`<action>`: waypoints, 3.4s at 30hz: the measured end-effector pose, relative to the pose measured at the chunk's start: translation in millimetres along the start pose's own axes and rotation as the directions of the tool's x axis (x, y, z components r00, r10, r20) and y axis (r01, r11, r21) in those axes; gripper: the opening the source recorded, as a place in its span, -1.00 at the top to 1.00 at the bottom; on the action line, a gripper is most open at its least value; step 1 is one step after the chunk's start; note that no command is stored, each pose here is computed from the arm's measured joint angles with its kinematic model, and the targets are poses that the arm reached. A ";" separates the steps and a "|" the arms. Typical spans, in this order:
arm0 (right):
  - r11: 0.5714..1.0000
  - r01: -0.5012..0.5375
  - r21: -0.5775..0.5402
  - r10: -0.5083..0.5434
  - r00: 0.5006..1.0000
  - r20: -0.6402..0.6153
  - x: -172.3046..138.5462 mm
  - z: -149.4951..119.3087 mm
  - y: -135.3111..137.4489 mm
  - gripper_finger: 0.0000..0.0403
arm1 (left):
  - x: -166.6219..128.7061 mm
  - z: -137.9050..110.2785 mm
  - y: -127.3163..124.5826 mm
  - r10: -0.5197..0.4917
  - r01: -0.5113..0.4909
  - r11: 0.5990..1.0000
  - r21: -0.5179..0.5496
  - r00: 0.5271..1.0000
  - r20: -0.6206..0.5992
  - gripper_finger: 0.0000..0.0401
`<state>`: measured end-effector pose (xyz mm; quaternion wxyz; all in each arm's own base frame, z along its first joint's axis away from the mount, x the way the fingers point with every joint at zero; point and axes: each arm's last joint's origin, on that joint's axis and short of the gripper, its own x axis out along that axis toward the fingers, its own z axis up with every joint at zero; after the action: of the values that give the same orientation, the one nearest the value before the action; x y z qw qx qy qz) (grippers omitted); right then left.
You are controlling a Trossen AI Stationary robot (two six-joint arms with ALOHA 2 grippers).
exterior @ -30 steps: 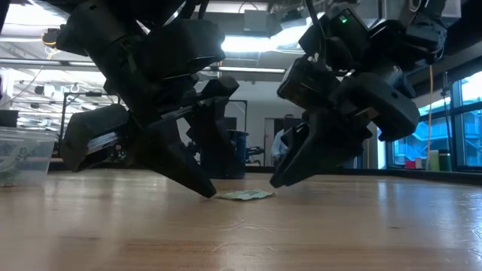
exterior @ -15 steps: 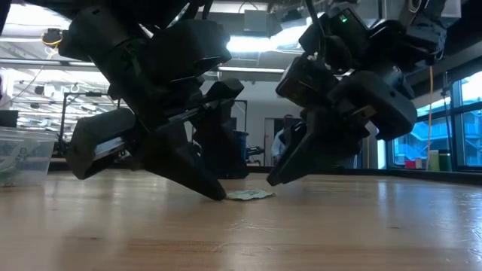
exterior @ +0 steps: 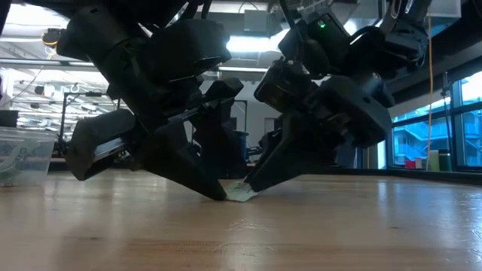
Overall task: Pick and place Stevia / Truvia into bins
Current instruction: Put the stevia packet into the right transparent container
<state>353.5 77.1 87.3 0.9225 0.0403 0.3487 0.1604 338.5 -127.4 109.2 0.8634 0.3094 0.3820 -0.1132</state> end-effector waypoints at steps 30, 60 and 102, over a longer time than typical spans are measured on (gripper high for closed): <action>0.984 -0.126 0.128 0.125 0.992 0.016 0.5 1.1 3.1 0.19 | 0.5 -1.1 -0.4 0.019 -0.019 1.000 -0.001 1.000 -0.012 0.20; 0.991 -0.081 0.107 0.077 0.996 0.043 0.8 2.8 1.7 0.58 | 0.6 -1.4 -0.3 0.020 -0.020 1.000 -0.017 1.000 -0.015 0.26; 0.900 0.318 0.299 -0.244 0.935 -0.259 -159.3 30.7 53.7 1.00 | -164.6 -19.0 48.3 0.342 -0.325 0.781 -0.533 0.937 -0.070 0.31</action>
<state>246.9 77.3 220.8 0.8721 0.1287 0.4709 -0.0335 235.7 -84.6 241.1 0.9271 0.1162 0.3241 0.1480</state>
